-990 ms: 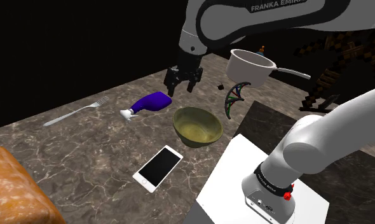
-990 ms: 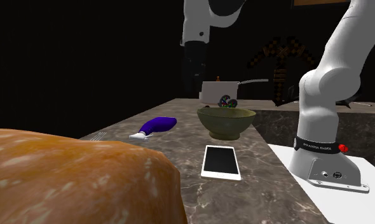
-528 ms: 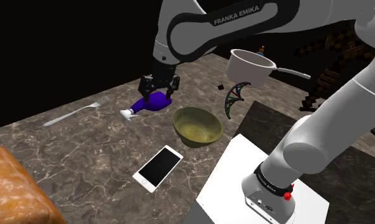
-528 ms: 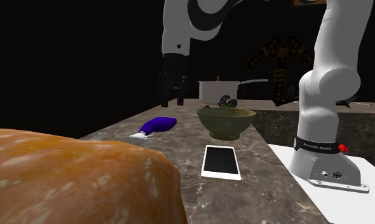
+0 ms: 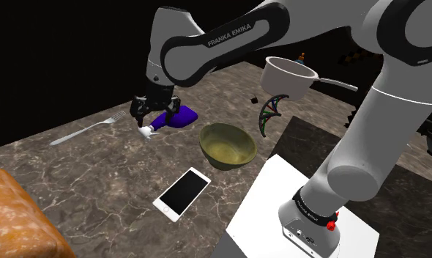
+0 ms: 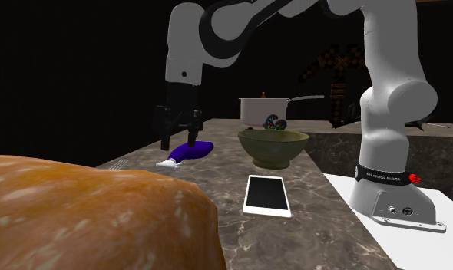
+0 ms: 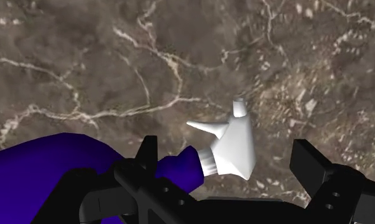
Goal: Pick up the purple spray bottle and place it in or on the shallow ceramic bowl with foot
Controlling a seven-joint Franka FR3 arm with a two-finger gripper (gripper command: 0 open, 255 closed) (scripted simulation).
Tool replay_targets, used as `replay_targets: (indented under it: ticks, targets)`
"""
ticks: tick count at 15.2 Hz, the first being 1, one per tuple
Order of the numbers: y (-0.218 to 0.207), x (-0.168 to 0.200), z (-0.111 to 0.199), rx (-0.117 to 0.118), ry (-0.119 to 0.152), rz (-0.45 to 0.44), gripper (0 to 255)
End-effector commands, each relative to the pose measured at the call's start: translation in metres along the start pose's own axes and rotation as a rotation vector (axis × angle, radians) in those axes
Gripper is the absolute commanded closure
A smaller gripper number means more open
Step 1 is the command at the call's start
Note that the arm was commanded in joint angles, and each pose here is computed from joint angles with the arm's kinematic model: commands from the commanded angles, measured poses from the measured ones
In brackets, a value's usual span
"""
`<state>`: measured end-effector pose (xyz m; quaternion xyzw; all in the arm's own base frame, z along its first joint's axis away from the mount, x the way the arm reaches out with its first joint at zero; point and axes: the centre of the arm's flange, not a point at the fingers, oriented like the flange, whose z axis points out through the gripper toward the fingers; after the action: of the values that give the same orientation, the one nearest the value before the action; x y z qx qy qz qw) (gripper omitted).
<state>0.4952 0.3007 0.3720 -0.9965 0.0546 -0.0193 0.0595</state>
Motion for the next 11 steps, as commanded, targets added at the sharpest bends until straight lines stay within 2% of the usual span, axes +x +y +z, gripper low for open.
replay_targets:
  ticks: [1,7,11]
  targets:
    - [-0.003,0.002,0.011,0.003,0.001,0.003,0]
    - [-0.003,0.002,0.04,0.003,0.001,0.003,0]
    - [-0.003,0.002,0.04,0.003,0.001,0.003,0]
